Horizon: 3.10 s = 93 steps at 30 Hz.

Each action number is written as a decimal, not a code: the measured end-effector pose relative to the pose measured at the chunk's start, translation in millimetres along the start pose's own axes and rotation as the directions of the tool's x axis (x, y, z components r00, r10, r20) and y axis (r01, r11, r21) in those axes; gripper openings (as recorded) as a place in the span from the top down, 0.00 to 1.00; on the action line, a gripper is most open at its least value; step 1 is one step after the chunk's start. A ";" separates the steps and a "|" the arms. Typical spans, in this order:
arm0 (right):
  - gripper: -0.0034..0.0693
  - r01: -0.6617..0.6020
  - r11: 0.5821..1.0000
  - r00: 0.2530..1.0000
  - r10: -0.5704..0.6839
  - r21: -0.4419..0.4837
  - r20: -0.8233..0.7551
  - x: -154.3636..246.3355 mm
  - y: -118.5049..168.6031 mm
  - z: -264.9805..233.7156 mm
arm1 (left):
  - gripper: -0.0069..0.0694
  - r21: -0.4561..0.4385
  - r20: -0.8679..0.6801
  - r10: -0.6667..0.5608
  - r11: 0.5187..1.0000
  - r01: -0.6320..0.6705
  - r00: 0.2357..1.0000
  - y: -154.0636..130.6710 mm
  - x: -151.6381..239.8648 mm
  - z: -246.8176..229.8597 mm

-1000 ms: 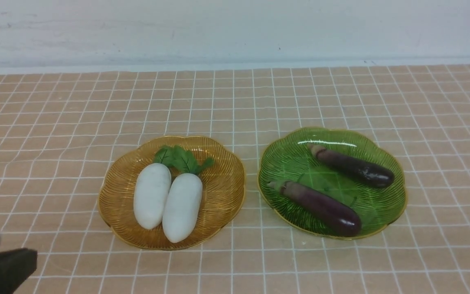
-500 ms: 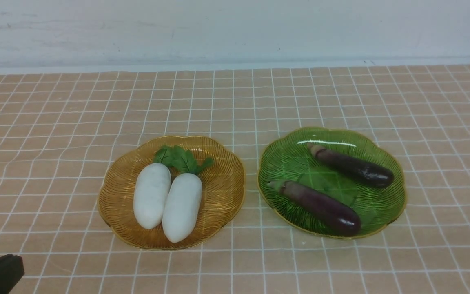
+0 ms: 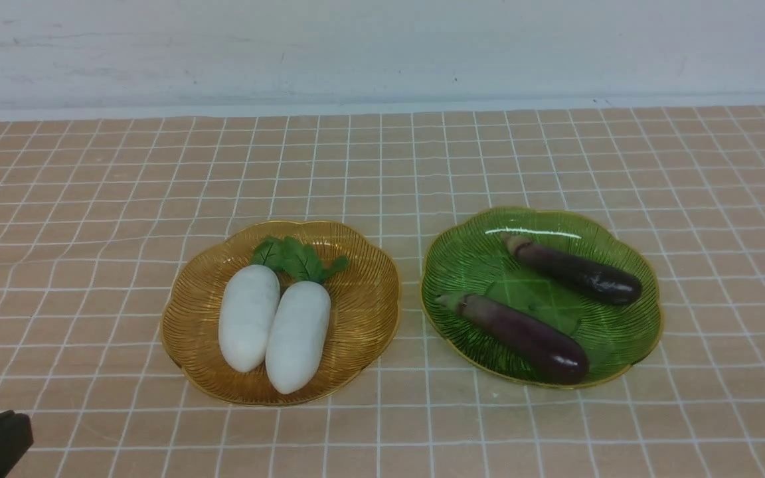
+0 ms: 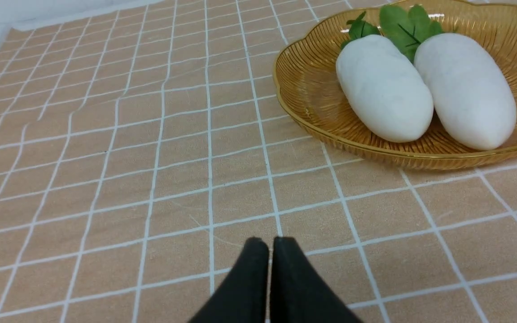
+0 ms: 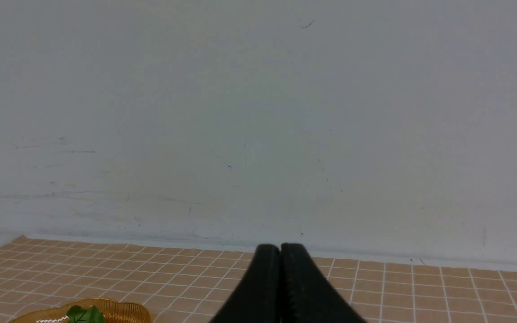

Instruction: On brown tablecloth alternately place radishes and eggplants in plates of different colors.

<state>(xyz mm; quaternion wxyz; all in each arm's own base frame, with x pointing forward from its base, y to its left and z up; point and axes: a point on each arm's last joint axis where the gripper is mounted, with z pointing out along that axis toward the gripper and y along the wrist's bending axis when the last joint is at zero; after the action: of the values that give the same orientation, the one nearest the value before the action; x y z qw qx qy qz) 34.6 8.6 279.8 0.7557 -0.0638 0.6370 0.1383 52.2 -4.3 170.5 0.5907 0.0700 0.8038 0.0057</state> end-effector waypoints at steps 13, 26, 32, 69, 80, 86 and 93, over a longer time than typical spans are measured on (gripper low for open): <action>0.97 0.000 1.000 1.000 0.000 0.000 0.000 0.0 0.0 0.0 | 0.91 0.001 0.000 -0.002 1.000 0.002 1.000 -0.1 0.0 0.0; 0.97 0.017 1.000 1.000 -0.017 0.003 -0.001 0.1 -0.3 0.0 | 0.91 0.001 0.000 -0.002 1.000 0.002 1.000 -0.1 0.0 0.0; 0.97 0.034 0.999 0.999 -0.034 0.007 -0.007 0.6 -0.7 0.0 | 0.91 0.001 -0.001 -0.002 1.000 0.002 1.000 -0.1 0.1 0.0; 0.97 0.114 0.969 0.987 -0.085 0.218 -0.137 30.4 -8.9 2.2 | 0.91 0.001 -0.001 -0.002 1.000 0.002 1.000 -0.1 0.1 0.0; 0.97 0.135 0.925 0.926 0.010 0.356 -0.377 100.6 -26.7 -3.4 | 0.91 0.001 -0.002 -0.002 1.000 0.002 1.000 -0.1 0.1 0.0; 0.97 0.135 0.925 0.926 0.010 0.356 -0.377 100.6 -26.7 -3.4 | 0.91 0.001 -0.002 -0.002 1.000 0.002 1.000 -0.1 0.1 0.0; 0.97 0.135 0.925 0.926 0.010 0.356 -0.377 100.6 -26.7 -3.4 | 0.91 0.001 -0.002 -0.002 1.000 0.002 1.000 -0.1 0.1 0.0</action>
<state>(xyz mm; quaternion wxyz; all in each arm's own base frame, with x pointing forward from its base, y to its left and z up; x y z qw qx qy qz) 54.3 -4.9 178.4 0.6234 0.0361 0.7807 -0.0254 52.2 -4.4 170.4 0.5901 0.0693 0.8043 0.0046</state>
